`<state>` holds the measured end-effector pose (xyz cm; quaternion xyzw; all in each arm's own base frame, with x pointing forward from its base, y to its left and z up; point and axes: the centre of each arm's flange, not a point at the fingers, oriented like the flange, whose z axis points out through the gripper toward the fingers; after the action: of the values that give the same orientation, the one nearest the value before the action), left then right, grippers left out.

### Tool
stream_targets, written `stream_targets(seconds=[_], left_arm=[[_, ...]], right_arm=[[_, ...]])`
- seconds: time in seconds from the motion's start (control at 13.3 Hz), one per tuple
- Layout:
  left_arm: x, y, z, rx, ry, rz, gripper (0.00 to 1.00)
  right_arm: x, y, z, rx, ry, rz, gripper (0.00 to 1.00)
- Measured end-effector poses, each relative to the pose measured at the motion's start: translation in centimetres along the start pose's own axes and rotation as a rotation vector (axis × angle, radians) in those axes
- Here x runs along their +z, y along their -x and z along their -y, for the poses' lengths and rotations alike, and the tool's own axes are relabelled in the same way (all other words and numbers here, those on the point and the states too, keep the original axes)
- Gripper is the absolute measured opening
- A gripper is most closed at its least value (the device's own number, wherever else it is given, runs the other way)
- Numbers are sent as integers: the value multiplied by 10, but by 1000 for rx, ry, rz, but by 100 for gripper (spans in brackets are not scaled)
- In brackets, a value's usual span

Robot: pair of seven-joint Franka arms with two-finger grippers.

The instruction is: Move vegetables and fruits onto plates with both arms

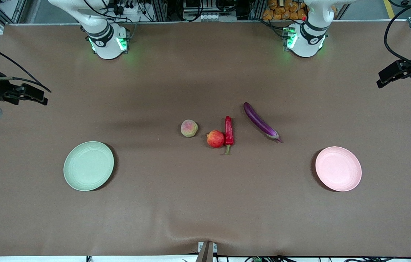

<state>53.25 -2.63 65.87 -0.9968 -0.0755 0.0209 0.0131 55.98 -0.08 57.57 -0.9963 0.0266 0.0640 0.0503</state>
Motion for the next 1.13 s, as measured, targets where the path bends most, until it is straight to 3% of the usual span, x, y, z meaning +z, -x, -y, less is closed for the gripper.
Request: stream_targets(seconds=[0.23,0.53,1.13], left_arm=[[2,0,0,0,-1,3,100],[5,0,-1,2,-2,11,100],[18,-6,-8,13,2,-12,100]], right_arm=[[27,-15,5,24,-77,57,100],[62,-33,18,158,-223,147,100],[98,-43,71,269,-379,287,100]])
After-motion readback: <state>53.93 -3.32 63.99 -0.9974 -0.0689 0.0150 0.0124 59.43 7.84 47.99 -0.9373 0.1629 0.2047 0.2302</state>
